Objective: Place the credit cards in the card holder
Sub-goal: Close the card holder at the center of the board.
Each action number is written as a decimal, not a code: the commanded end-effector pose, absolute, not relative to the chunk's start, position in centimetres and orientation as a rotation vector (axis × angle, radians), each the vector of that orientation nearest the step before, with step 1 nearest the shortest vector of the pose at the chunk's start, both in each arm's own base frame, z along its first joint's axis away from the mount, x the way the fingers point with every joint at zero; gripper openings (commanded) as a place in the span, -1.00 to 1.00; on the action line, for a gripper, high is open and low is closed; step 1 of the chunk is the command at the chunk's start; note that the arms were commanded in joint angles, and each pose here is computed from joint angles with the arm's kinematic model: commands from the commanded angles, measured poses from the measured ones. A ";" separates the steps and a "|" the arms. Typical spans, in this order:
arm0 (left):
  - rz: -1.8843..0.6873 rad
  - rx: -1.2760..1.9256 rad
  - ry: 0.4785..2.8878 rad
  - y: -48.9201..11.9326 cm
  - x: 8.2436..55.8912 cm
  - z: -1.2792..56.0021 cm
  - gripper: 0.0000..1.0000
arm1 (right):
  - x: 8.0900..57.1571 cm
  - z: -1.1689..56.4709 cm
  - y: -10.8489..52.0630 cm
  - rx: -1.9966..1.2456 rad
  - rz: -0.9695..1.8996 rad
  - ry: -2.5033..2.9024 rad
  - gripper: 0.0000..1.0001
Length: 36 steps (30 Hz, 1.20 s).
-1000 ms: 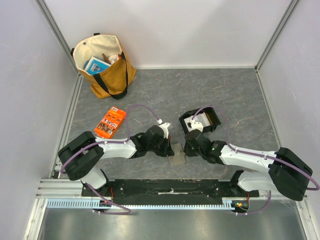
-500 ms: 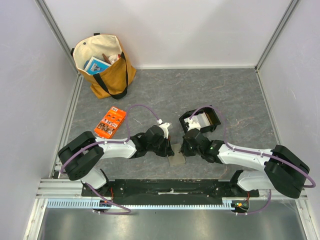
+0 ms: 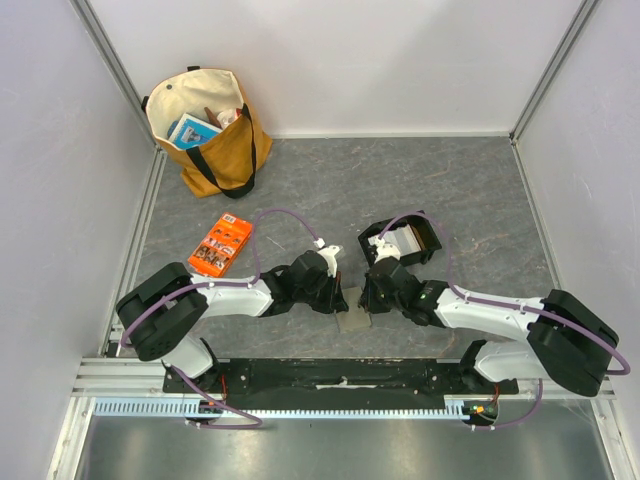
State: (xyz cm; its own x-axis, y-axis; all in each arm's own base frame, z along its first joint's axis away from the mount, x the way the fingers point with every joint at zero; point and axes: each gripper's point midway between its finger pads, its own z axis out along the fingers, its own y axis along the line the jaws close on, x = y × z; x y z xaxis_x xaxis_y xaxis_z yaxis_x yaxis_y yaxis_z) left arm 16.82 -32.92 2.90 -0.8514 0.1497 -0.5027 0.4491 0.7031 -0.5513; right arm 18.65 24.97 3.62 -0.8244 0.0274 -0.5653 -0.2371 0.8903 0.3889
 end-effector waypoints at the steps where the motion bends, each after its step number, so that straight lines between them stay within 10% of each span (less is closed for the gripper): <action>1: -0.817 0.523 2.610 -30.4 15.3 -0.3 -0.96 | 18.5 3.5 25.3 -0.147 0.637 2.475 -0.87; 36: -0.816 0.526 2.614 -30.4 15.1 -0.4 -0.96 | 19.1 4.3 24.9 -0.080 0.643 2.430 -0.45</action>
